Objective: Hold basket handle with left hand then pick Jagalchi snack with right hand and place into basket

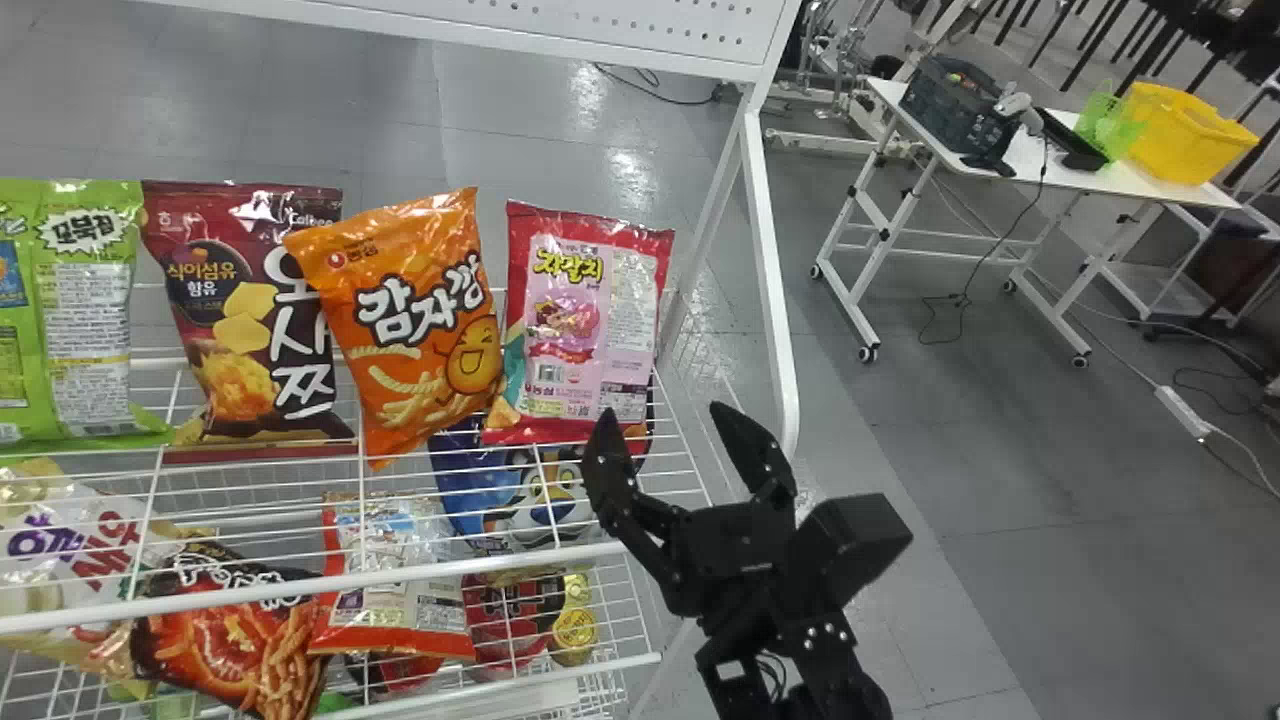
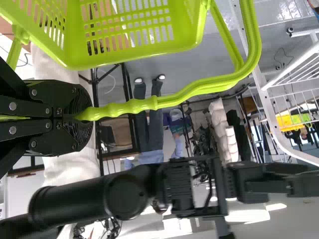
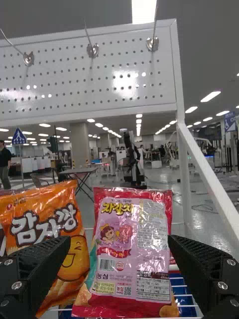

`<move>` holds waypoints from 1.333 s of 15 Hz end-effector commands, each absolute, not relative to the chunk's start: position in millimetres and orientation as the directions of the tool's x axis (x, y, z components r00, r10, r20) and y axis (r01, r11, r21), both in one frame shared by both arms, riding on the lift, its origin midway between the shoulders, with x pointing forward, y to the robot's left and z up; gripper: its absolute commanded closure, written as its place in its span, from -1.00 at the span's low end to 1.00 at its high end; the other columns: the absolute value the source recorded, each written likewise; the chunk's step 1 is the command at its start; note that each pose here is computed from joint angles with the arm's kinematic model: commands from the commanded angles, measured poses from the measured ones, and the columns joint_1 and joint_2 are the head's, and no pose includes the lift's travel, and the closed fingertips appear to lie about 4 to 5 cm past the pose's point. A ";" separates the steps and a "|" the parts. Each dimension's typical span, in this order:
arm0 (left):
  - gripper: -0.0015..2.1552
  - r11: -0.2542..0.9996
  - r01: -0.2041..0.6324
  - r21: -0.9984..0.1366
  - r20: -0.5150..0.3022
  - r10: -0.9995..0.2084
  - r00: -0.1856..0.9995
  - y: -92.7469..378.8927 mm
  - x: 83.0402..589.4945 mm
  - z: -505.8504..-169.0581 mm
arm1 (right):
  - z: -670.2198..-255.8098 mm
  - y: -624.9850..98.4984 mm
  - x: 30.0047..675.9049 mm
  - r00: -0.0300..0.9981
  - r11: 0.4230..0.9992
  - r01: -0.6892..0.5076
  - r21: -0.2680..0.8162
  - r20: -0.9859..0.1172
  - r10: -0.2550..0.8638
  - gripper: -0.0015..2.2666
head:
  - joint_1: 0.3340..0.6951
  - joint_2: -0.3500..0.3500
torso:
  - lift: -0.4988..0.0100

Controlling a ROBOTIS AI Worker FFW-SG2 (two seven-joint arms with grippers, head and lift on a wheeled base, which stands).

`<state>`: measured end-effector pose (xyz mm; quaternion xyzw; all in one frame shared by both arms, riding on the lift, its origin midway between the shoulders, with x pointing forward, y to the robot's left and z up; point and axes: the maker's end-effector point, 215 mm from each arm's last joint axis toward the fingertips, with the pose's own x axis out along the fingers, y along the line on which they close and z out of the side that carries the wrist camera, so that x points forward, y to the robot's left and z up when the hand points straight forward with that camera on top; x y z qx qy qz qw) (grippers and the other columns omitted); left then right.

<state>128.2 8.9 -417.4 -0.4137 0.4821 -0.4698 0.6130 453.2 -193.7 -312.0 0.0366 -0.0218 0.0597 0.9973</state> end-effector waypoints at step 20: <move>0.13 0.199 0.133 -0.971 -0.187 -0.977 0.099 17.9 138.2 -434.1 | -362.6 -201.8 622.8 0.990 0.997 -0.081 -0.009 -0.114 0.080 -0.93 | 1.00 -0.79 | 0.92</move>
